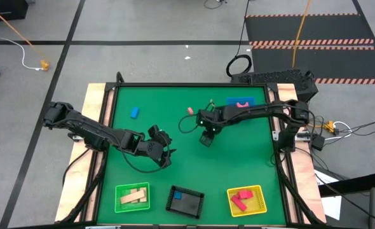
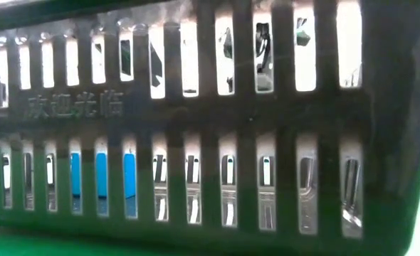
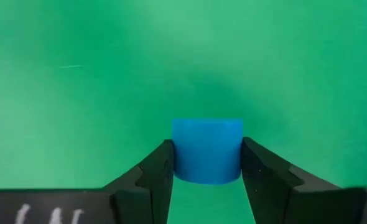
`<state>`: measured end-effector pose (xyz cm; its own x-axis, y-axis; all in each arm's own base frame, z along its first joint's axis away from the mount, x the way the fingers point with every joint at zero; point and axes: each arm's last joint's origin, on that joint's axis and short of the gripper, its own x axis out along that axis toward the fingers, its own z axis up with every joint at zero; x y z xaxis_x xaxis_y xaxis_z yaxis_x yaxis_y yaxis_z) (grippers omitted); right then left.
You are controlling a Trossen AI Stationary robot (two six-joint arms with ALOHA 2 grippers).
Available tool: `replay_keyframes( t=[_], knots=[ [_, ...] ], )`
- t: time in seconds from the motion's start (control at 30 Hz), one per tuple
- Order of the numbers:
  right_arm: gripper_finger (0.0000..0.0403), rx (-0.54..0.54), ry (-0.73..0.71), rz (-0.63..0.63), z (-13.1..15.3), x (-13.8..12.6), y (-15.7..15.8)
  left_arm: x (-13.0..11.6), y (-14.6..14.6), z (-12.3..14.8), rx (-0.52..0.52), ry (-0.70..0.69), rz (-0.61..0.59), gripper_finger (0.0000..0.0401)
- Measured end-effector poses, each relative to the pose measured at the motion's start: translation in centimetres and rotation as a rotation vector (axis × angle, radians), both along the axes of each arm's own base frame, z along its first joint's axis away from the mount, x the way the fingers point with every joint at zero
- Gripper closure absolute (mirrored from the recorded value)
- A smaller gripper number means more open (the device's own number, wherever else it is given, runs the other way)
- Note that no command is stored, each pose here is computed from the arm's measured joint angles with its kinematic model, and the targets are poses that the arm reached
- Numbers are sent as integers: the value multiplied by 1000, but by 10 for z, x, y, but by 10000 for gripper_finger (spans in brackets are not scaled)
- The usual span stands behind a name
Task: Sort & place blocks by color
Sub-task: Put the blue block into the black bin
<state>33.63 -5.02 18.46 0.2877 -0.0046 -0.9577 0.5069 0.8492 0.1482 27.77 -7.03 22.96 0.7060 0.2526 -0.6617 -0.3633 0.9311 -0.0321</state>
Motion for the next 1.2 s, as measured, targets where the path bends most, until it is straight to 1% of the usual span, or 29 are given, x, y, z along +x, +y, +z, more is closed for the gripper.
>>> replay_keyframes(
  t=[0.1,0.23,0.43,0.63,0.77,0.87,1.0,1.2],
  knots=[
    [261,12,-46,23,14,-2,19,-1,0,-1,0,8,3,167],
    [260,95,-121,75,32,-3,47,-2,1,-2,6,30,4,167],
    [260,172,-247,162,47,-2,106,-7,2,-6,25,92,4,167],
    [258,274,-479,281,63,2,169,-9,3,-7,23,115,15,167],
    [260,318,-622,315,71,3,198,-9,3,-7,22,114,15,167],
    [258,341,-667,334,66,5,218,-9,3,-7,22,114,15,167],
    [258,392,-676,343,46,11,241,-9,2,-7,12,112,16,167],
    [257,438,-641,284,20,20,251,-9,0,-8,-54,122,-10,167]
  ],
)
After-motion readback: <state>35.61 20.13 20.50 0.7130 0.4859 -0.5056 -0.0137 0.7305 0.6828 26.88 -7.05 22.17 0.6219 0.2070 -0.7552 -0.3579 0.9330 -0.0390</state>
